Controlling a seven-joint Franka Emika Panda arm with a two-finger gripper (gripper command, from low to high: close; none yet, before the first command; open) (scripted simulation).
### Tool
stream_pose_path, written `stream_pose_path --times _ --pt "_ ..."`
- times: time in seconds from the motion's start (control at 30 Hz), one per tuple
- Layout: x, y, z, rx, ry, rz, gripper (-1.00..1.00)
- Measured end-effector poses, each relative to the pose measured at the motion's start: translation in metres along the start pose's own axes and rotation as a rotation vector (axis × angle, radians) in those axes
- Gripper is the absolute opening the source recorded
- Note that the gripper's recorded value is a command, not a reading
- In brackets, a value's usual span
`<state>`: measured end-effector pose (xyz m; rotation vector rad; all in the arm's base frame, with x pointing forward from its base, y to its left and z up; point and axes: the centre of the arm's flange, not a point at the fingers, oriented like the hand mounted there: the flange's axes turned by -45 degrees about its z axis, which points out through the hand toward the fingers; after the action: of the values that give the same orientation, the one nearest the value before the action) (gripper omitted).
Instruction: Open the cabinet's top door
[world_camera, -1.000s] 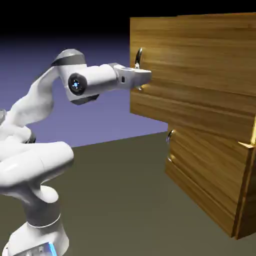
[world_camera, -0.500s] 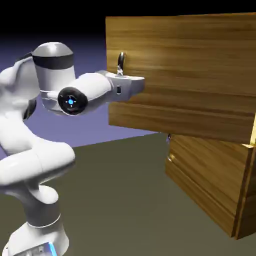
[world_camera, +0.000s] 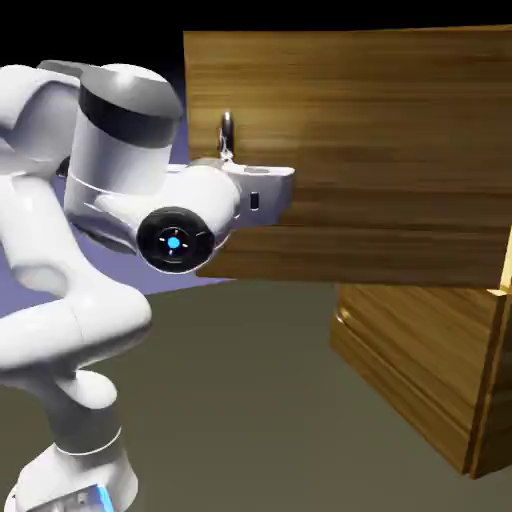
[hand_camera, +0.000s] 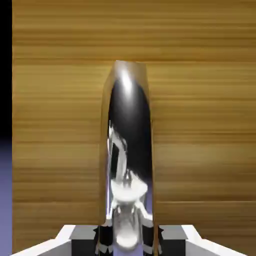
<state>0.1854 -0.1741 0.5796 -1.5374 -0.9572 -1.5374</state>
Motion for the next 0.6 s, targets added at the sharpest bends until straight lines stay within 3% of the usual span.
stream_pose_path --times 0.6 --pt "0.000 0.075 -0.135 0.348 0.000 0.000 -1.00"
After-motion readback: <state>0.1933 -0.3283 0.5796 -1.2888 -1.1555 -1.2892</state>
